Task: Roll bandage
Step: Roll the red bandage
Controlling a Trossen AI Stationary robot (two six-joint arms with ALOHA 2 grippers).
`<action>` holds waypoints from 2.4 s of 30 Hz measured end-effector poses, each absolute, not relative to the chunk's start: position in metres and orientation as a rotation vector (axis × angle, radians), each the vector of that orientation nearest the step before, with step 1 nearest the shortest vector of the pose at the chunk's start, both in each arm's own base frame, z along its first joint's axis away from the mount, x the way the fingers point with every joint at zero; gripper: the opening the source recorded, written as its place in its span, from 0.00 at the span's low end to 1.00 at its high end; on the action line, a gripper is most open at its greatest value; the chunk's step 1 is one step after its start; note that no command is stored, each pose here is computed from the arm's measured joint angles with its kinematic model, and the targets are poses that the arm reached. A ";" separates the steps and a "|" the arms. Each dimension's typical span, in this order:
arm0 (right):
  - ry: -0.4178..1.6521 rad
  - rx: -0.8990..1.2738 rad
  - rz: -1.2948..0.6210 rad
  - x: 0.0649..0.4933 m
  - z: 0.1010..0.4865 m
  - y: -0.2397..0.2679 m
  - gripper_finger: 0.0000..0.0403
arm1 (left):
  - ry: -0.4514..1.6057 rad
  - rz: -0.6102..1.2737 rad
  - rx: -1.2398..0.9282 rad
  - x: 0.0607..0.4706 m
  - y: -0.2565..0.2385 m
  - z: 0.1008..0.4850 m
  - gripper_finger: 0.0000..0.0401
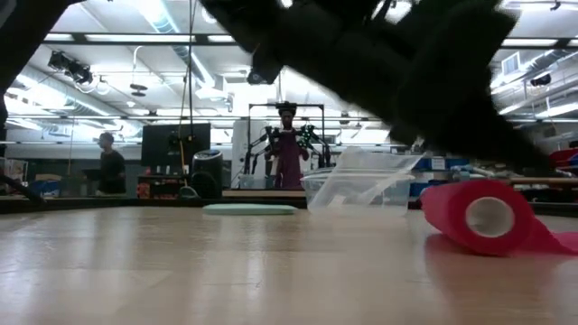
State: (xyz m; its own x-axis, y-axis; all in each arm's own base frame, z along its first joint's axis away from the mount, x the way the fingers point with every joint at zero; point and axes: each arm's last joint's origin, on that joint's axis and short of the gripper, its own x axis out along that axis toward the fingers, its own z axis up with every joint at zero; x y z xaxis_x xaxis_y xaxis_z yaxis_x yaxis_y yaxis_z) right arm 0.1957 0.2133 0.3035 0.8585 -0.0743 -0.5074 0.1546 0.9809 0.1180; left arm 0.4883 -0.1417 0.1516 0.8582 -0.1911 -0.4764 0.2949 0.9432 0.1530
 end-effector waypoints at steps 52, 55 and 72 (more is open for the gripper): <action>0.921 0.309 -0.183 0.216 0.159 0.185 0.05 | 0.366 -0.086 -0.136 0.378 -0.253 0.136 0.18; 0.899 0.298 -0.137 0.226 0.162 0.181 0.05 | 0.346 -0.026 -0.150 0.380 -0.254 0.140 0.18; 0.964 0.254 -0.124 0.261 0.146 0.145 0.02 | 0.583 0.345 -0.010 0.369 -0.246 0.134 0.18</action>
